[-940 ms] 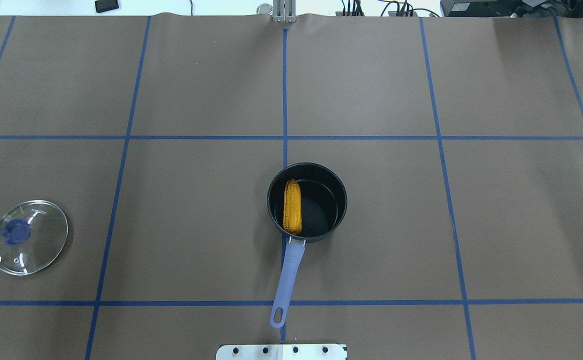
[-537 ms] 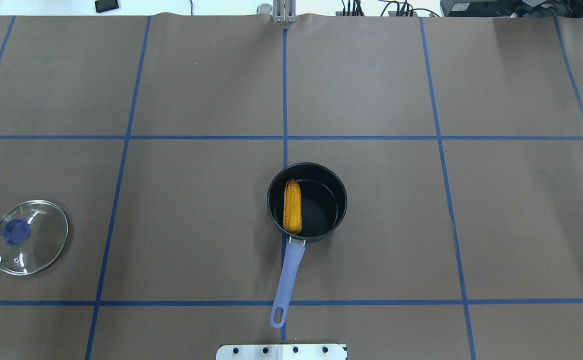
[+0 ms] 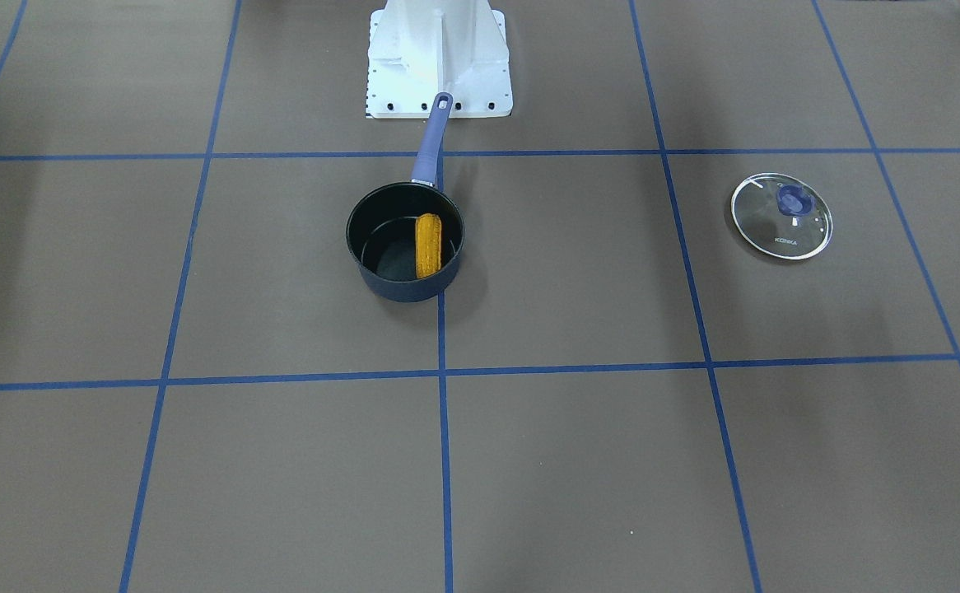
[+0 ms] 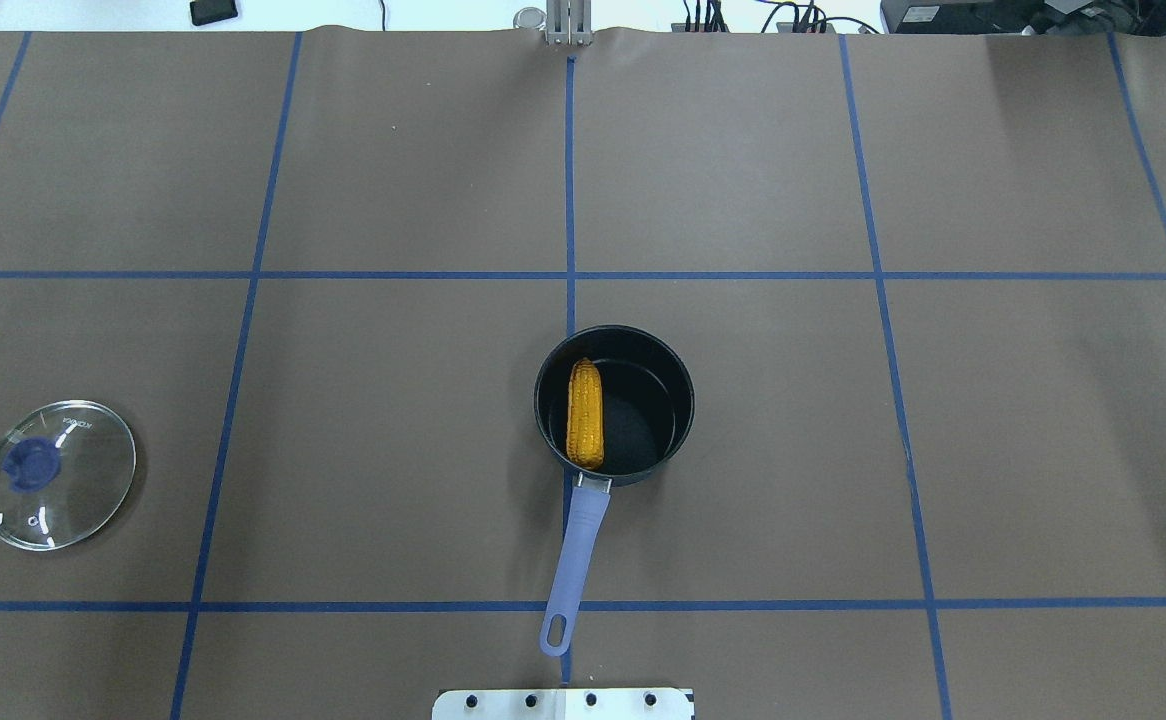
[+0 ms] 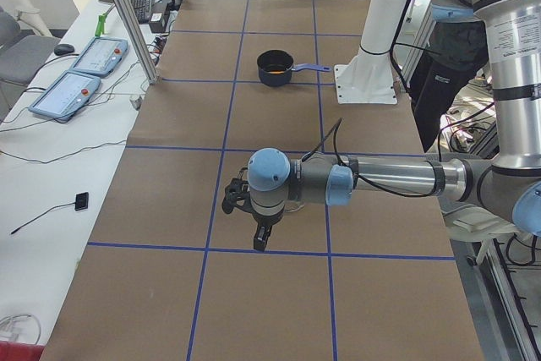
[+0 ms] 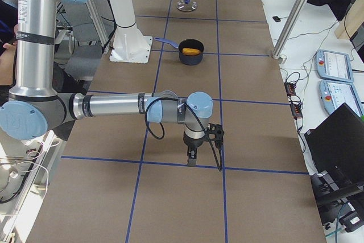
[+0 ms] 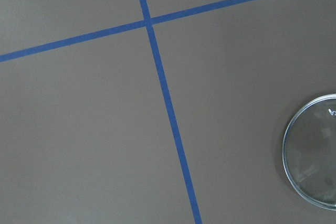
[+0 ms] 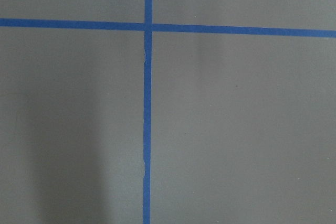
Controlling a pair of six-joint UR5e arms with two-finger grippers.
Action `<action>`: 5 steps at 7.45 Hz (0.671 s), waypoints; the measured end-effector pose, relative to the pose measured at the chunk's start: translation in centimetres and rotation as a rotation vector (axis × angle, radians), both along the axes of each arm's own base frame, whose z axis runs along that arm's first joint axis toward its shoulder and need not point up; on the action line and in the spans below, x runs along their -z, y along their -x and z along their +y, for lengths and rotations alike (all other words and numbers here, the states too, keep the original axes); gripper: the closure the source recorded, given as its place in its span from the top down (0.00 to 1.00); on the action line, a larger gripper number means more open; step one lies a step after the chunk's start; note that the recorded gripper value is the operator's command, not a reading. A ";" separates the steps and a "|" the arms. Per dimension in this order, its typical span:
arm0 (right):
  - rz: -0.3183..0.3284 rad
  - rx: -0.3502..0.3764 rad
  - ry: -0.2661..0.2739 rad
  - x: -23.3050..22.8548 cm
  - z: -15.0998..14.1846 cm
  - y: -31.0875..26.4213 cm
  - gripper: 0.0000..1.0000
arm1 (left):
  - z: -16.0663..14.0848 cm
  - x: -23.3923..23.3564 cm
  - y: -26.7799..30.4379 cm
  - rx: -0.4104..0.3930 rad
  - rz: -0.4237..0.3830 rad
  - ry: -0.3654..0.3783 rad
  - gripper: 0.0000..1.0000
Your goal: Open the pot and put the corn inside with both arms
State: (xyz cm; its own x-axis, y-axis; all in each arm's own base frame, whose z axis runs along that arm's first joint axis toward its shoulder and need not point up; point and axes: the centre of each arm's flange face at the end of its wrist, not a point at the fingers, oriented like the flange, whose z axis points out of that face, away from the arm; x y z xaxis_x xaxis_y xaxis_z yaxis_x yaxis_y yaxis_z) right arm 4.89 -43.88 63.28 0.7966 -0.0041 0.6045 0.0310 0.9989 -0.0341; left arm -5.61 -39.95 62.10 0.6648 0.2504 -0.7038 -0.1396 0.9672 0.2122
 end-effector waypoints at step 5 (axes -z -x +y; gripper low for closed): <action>-0.002 0.003 0.000 -0.1 0.0 0.0 1.00 | -0.6 5.7 -2.5 0.071 0.042 0.039 0.98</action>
State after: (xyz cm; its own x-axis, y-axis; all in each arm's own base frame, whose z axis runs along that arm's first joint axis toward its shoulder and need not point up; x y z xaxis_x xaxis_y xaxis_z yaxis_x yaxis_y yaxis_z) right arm 4.85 -43.93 63.35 0.7954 -0.0064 0.6061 0.0339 0.9988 -0.0339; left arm -3.08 -40.53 56.40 0.6497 0.1755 -0.7397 -0.0618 0.9820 0.1787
